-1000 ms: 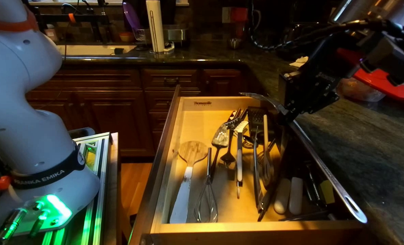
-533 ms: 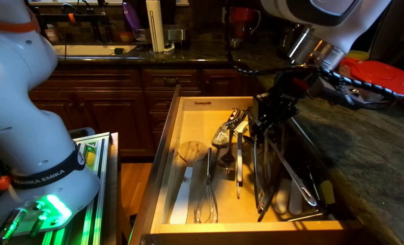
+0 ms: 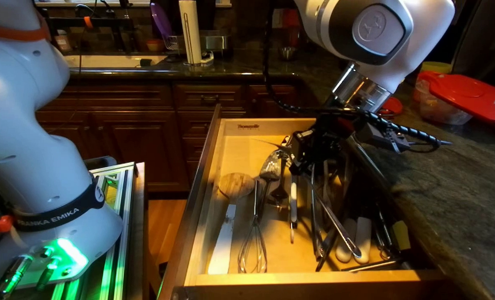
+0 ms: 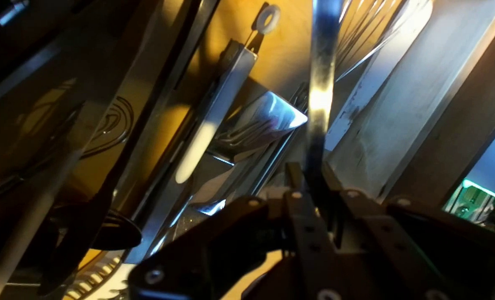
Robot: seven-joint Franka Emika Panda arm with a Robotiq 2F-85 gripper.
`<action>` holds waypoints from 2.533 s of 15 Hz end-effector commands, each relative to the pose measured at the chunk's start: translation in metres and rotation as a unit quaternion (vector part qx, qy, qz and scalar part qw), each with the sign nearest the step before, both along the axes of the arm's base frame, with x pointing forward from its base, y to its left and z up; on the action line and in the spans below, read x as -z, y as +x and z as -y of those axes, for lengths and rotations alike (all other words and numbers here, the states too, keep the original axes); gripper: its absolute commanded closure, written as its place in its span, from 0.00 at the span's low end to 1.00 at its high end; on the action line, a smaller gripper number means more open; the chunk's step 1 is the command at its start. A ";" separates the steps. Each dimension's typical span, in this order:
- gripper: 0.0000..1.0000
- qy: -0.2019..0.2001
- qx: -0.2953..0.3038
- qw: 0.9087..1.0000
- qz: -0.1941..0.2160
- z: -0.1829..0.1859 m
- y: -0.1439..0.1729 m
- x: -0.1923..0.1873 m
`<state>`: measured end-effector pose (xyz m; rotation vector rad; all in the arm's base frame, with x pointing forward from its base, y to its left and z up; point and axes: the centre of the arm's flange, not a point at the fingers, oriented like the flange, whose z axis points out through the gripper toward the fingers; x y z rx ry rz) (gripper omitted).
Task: Place the spatula inside the drawer
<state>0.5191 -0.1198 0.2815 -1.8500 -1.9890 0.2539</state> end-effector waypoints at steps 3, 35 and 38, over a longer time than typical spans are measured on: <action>0.97 0.018 -0.105 0.994 0.022 -0.014 0.002 0.026; 0.00 0.051 -0.022 0.996 0.073 -0.003 -0.033 -0.112; 0.00 0.016 0.042 0.993 0.112 0.020 -0.038 -0.149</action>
